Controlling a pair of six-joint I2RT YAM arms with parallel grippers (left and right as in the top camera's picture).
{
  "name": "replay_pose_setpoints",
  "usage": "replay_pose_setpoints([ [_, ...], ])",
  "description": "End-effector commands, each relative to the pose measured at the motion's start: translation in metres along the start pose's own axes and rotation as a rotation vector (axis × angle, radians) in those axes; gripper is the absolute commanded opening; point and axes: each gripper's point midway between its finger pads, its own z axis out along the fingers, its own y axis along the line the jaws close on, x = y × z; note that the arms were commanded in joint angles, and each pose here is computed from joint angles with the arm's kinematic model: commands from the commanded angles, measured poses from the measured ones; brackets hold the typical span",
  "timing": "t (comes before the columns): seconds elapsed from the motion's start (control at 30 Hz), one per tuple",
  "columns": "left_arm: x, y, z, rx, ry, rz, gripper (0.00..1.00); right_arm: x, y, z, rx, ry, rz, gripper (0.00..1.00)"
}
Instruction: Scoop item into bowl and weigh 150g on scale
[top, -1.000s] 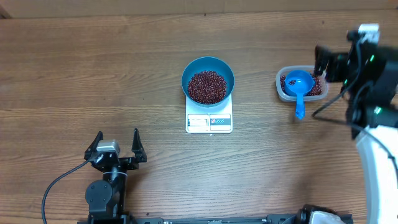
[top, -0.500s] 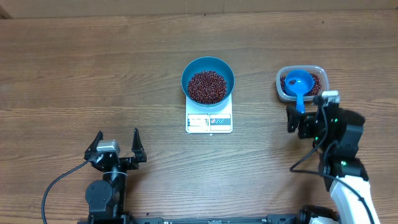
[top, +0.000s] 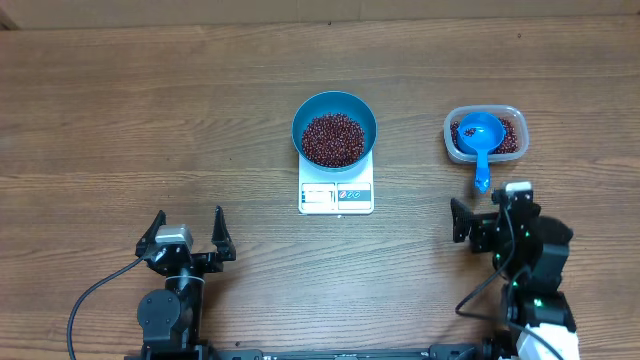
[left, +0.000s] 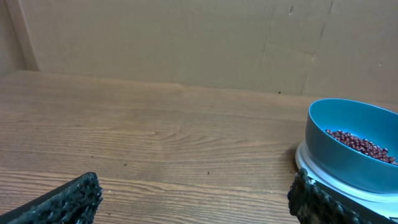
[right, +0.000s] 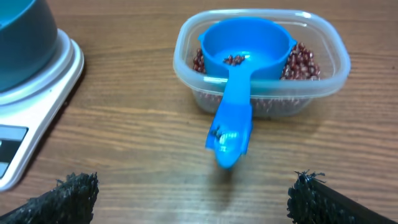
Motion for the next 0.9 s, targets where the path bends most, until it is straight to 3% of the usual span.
replay_pose_setpoints([
  [0.0,0.000,0.003,0.000,-0.013,-0.006,0.012,1.00,0.007,0.005,-0.003,-0.011,-0.041,-0.010,1.00],
  [0.4,0.000,0.003,0.000,-0.013,-0.006,0.012,1.00,0.017,0.017,-0.011,-0.033,-0.126,-0.046,1.00],
  [0.87,0.000,0.003,0.000,-0.013,-0.006,0.012,1.00,-0.014,0.022,-0.035,0.011,-0.285,-0.104,1.00],
])
